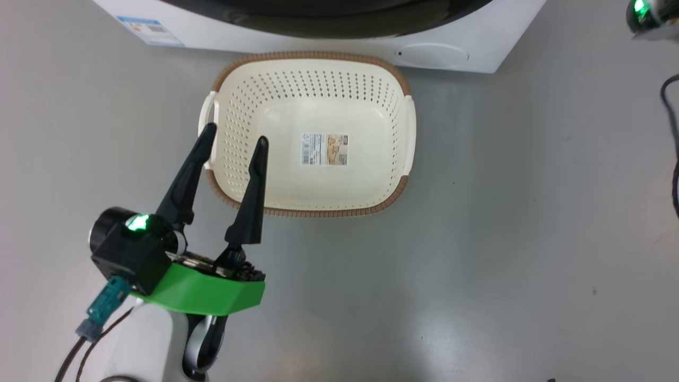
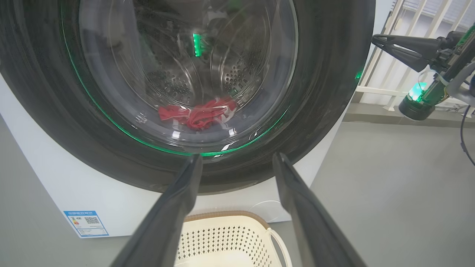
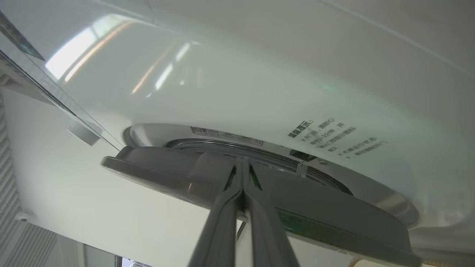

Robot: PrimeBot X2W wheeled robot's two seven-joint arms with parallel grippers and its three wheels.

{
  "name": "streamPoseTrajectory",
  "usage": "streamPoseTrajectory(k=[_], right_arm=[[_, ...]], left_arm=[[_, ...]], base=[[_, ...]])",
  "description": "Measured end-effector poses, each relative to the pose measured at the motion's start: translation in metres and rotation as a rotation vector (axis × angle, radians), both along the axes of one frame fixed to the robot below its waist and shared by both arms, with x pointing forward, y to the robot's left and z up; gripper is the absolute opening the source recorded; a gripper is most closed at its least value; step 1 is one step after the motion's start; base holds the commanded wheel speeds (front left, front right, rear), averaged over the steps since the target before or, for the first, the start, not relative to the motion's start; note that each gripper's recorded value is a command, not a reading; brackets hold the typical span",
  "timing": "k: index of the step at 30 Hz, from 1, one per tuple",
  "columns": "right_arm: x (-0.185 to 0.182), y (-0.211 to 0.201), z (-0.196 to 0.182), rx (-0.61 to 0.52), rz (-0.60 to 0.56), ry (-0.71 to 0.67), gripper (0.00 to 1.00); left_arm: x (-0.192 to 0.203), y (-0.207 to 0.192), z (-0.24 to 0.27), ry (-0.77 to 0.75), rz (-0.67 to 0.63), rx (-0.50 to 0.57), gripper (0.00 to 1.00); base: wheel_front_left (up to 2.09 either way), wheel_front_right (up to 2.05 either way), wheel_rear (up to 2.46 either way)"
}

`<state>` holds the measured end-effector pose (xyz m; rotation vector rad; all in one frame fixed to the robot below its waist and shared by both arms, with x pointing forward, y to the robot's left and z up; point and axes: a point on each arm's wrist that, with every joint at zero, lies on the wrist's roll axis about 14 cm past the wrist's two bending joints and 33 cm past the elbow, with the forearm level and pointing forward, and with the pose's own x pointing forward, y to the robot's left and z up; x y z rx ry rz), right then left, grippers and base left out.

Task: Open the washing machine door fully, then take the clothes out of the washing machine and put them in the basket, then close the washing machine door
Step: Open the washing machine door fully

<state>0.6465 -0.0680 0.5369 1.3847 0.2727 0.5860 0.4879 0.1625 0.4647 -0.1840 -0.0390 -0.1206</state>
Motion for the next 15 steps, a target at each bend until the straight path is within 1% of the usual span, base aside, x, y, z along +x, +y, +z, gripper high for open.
streamPoseTrajectory(k=[5, 15], right_arm=[[0.009, 0.004, -0.003, 0.061, 0.053, 0.014, 0.00], [0.017, 0.016, -0.020, 0.062, 0.126, 0.039, 0.00]], left_arm=[[0.002, 0.000, -0.013, 0.028, -0.002, 0.003, 1.00], [0.001, 0.007, -0.031, 0.074, 0.016, 0.012, 1.00]], base=[[0.00, 0.00, 0.00], [0.00, 0.00, 0.00]])
